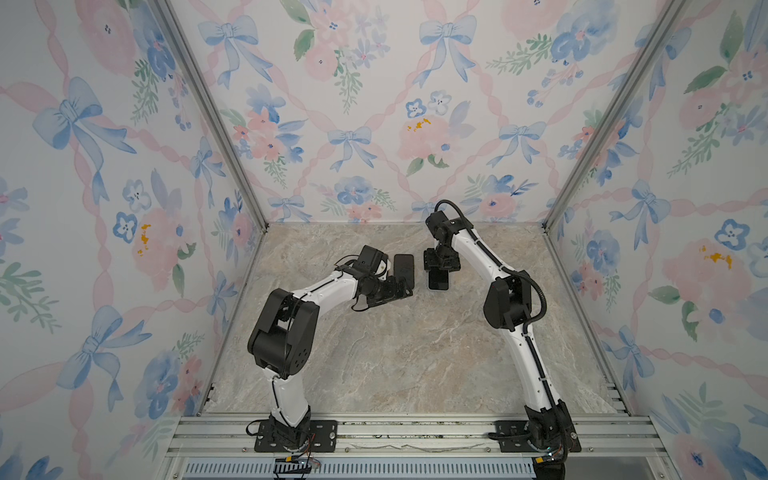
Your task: Put the phone into the phone case
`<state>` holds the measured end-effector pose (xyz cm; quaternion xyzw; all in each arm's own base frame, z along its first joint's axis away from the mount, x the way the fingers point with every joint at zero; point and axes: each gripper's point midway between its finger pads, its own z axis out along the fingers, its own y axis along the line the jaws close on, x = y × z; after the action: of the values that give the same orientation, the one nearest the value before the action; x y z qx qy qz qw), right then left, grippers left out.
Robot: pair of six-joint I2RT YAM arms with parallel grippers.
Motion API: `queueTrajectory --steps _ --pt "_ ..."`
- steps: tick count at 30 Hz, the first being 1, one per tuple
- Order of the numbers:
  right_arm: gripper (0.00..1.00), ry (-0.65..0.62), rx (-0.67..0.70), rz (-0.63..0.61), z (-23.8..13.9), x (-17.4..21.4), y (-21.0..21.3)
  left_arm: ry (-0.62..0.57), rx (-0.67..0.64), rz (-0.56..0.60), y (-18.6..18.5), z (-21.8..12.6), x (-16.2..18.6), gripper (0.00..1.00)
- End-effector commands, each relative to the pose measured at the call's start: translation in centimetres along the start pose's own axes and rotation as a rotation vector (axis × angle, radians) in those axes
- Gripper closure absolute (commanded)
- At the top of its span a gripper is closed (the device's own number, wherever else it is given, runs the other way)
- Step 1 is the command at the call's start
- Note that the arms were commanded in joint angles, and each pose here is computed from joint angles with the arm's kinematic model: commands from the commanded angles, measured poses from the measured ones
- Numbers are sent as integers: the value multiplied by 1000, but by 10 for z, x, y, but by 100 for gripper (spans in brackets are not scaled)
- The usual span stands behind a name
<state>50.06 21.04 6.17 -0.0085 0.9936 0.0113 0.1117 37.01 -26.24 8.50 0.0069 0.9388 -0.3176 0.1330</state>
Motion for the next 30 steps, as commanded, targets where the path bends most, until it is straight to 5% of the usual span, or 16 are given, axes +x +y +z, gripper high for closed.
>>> queueTrajectory --steps 1,30 --pt "34 -40 -10 0 -7 -12 0 26 -17 7 7 3 4 2" --pt "30 -79 -5 -17 50 -25 4 34 -38 -12 23 -2 13 2"
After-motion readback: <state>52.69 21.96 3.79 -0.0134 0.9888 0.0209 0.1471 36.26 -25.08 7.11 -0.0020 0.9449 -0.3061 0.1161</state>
